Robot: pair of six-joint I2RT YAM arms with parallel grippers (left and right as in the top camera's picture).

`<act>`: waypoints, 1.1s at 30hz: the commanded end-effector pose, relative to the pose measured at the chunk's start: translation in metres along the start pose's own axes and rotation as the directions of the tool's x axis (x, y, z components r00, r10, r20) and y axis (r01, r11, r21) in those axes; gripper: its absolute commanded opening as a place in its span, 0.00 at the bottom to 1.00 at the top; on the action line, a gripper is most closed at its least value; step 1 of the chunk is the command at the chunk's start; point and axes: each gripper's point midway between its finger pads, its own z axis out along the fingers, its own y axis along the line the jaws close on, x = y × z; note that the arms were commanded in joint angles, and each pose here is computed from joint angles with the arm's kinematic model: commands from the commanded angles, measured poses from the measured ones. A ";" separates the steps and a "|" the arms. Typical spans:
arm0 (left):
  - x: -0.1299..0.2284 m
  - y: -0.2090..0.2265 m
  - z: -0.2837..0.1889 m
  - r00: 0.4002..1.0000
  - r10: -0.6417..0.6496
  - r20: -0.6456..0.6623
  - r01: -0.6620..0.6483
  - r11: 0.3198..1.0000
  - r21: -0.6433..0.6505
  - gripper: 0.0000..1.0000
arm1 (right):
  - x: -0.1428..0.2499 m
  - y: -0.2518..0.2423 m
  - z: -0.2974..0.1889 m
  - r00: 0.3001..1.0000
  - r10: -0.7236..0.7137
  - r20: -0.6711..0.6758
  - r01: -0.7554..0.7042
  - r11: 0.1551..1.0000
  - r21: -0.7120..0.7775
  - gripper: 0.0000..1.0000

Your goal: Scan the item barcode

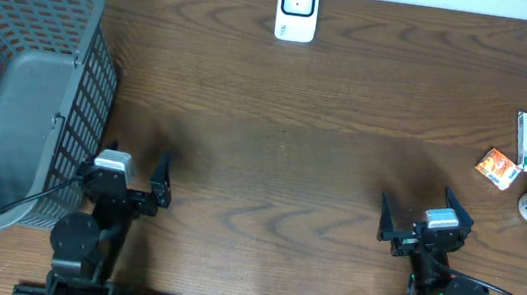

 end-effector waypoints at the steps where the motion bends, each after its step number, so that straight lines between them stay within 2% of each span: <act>1: -0.013 0.006 -0.002 0.998 0.014 0.055 -0.011 0.999 -0.039 0.87 | 0.001 -0.001 0.000 1.000 0.011 -0.004 -0.011 1.000 0.008 0.99; 9: -0.038 0.004 -0.019 0.981 0.027 0.190 -0.020 0.999 -0.038 0.87 | 0.001 -0.001 0.000 1.000 0.011 -0.004 -0.011 1.000 0.008 0.99; 18: -0.016 0.009 -0.012 0.965 0.032 0.259 -0.020 0.999 -0.049 0.87 | 0.001 -0.001 0.000 1.000 0.011 -0.004 -0.011 1.000 0.008 0.99; 21: 0.002 0.015 -0.007 0.974 0.029 0.223 -0.014 0.997 -0.070 0.87 | 0.001 -0.001 0.000 1.000 0.011 -0.004 -0.011 1.000 0.008 0.99; 29: 0.057 0.032 -0.002 1.000 0.008 0.002 -0.008 0.988 -0.152 0.87 | 0.001 -0.001 0.000 1.000 0.011 -0.004 -0.011 1.000 0.008 0.99; 33: 0.067 0.033 -0.003 0.999 0.005 -0.039 -0.011 0.987 -0.158 0.87 | 0.001 -0.001 0.000 1.000 0.011 -0.004 -0.011 1.000 0.008 0.99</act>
